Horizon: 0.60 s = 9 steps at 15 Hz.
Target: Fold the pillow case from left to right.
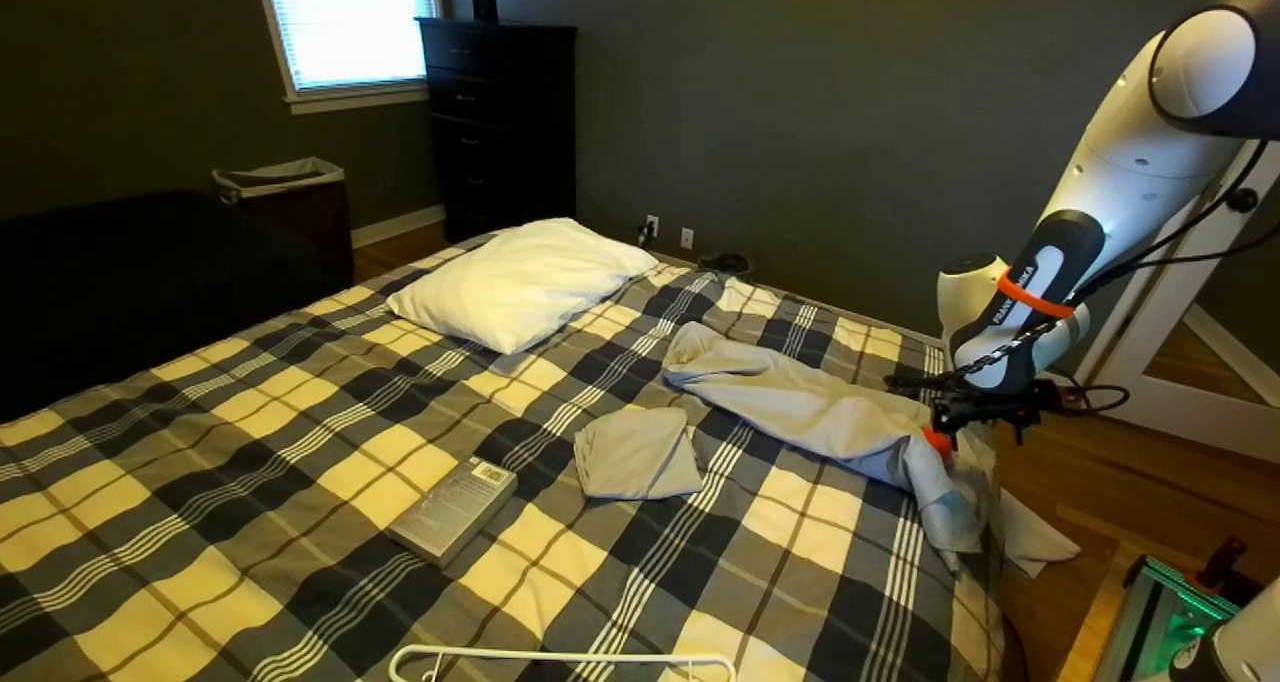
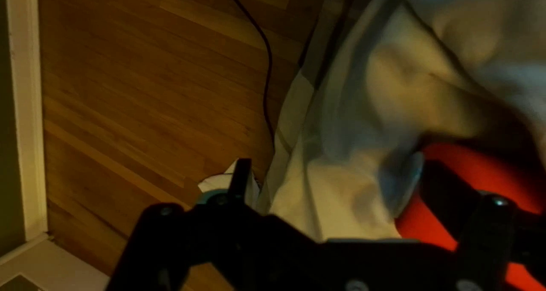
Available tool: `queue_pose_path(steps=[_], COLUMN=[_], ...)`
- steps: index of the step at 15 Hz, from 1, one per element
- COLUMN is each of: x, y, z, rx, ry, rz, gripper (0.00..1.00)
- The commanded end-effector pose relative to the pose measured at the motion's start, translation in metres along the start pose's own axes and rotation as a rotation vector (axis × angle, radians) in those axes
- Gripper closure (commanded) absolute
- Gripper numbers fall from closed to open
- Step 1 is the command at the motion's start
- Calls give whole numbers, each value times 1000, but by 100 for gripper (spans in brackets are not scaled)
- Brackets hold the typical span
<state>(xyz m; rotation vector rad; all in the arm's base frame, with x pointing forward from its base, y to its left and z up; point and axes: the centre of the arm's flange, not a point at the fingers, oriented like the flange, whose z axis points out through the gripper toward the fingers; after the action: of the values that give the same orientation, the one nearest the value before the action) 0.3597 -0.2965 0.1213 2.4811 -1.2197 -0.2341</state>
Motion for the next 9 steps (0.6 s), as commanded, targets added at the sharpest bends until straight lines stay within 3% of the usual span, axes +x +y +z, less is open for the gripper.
queue_pose_path(steps=[1, 5, 9], x=[-1, -12, -24], y=[-23, -56, -83], z=[6, -8, -16], rx=[90, 190, 235], ry=[30, 29, 13], rz=[-30, -142, -260], gripper=[0, 0, 0])
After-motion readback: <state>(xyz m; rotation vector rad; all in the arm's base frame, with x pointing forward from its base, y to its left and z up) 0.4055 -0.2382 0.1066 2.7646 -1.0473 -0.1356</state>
